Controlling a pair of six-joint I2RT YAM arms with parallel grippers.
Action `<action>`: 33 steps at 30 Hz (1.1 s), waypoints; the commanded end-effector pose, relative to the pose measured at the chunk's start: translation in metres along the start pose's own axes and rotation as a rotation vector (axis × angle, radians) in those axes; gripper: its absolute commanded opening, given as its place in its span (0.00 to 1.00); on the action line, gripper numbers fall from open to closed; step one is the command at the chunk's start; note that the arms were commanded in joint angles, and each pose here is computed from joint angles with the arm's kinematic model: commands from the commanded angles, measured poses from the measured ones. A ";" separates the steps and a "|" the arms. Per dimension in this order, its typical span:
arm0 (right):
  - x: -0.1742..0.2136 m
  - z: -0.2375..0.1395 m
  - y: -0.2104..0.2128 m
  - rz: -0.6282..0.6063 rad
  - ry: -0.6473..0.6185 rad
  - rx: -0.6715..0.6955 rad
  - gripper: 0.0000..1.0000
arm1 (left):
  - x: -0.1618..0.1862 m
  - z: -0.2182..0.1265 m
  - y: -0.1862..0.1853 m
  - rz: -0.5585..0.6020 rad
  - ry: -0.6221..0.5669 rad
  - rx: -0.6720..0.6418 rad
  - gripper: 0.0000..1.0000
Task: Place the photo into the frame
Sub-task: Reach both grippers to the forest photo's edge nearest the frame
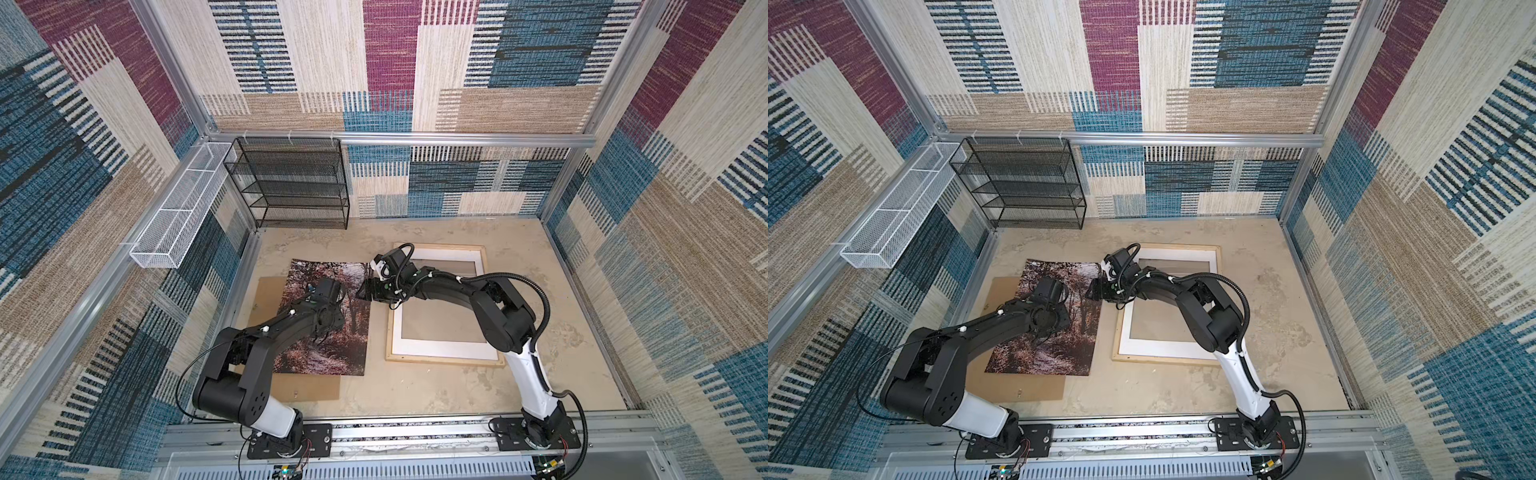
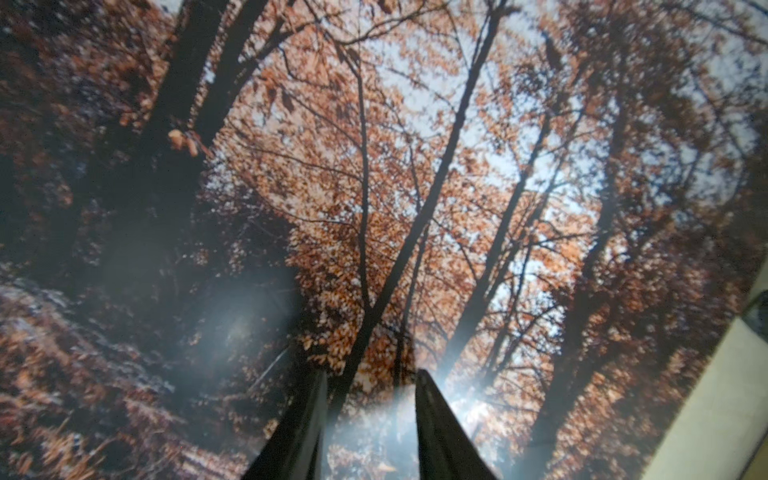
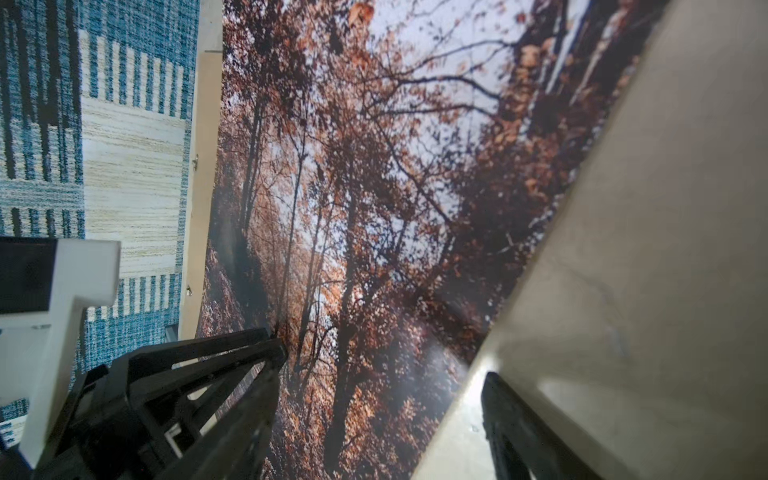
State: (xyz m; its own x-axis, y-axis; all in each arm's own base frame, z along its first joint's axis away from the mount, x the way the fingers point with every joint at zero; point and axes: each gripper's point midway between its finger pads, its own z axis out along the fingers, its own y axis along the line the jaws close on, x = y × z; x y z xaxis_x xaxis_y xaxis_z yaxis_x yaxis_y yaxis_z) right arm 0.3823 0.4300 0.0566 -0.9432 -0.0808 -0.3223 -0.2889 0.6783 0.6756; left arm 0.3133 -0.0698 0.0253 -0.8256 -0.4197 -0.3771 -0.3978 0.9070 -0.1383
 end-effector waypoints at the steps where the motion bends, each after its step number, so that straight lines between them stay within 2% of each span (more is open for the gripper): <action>1: 0.003 0.005 0.002 0.024 0.020 -0.021 0.78 | 0.019 0.004 0.002 0.006 0.082 0.008 0.39; 12: 0.001 0.009 0.026 0.013 0.026 -0.173 0.75 | 0.024 0.009 -0.002 0.016 0.112 0.030 0.38; 18: 0.005 0.009 0.028 0.007 0.030 -0.214 0.67 | 0.026 0.010 -0.002 0.029 0.122 0.032 0.38; 21: 0.005 0.010 0.027 0.008 0.032 -0.217 0.60 | 0.026 0.010 -0.003 0.032 0.126 0.033 0.38; 26: 0.006 0.011 0.022 0.001 0.035 -0.197 0.40 | 0.027 0.010 -0.003 0.038 0.126 0.037 0.37; 29: 0.004 0.008 0.019 -0.004 0.024 -0.184 0.17 | 0.025 0.009 -0.005 0.045 0.120 0.045 0.37; 33: 0.001 0.005 0.017 -0.012 0.017 -0.173 0.10 | 0.020 0.002 -0.008 0.054 0.097 0.061 0.37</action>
State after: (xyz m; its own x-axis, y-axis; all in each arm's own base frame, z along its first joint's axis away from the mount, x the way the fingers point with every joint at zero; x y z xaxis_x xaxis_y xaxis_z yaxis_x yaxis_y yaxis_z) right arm 0.3741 0.4450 0.0558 -0.9505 -0.1025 -0.2934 -0.3002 0.5471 0.7814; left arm 0.3254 -0.0781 0.0270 -0.8178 -0.4187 -0.3948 -0.3731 0.9081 -0.1903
